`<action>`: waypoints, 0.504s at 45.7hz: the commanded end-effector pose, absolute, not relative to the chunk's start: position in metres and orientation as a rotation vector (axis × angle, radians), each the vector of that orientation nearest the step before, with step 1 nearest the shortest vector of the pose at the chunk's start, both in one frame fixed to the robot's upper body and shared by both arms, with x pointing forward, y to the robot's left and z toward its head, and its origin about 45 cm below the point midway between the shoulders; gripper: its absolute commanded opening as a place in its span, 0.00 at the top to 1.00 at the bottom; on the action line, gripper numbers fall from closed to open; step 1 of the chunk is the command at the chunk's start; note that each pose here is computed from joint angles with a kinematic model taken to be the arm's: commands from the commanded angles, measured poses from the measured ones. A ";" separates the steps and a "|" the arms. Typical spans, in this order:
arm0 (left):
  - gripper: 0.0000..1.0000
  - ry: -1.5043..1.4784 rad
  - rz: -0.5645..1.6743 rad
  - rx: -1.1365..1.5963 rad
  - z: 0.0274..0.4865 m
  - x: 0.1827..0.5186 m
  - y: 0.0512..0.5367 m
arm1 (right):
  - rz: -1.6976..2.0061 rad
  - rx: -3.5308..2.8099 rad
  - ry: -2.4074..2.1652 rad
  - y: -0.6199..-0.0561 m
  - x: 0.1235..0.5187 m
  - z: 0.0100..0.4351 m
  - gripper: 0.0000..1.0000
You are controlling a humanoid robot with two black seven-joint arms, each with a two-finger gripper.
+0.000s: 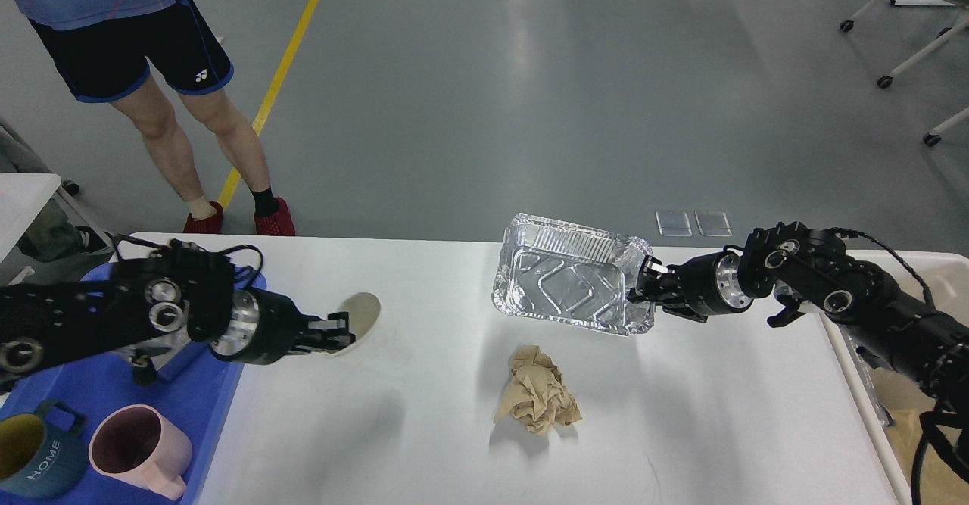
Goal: Tidy desktop
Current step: 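Grasp the paper cup with the left gripper and lift it, then swing the held cup over the foil tray and lower it in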
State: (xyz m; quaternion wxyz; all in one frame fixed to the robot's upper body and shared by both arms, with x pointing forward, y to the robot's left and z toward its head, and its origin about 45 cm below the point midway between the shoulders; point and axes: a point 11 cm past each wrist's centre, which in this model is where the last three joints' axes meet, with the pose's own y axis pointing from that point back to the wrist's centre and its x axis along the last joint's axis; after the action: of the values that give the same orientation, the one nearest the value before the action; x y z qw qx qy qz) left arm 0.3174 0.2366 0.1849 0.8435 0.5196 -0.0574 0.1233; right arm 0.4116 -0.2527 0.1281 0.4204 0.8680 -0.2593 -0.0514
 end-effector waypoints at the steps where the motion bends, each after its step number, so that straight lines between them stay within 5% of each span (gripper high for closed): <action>1: 0.98 -0.150 0.337 1.087 0.255 0.324 0.285 | -0.130 2.177 -0.648 -0.253 0.411 0.128 1.00; 11: 0.98 -0.231 0.447 1.053 0.359 0.330 0.344 | -0.123 2.184 -0.644 -0.247 0.411 0.128 1.00; 23: 0.98 -0.275 0.462 1.050 0.391 0.325 0.357 | -0.104 2.198 -0.640 -0.240 0.413 0.133 1.00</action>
State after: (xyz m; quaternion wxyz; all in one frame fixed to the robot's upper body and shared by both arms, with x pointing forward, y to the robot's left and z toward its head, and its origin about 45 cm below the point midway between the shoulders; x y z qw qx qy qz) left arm 0.3252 0.3563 0.3820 0.8313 0.4972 -0.1217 0.2167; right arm 0.4129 -0.2434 0.1309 0.4148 0.8721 -0.2557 -0.0449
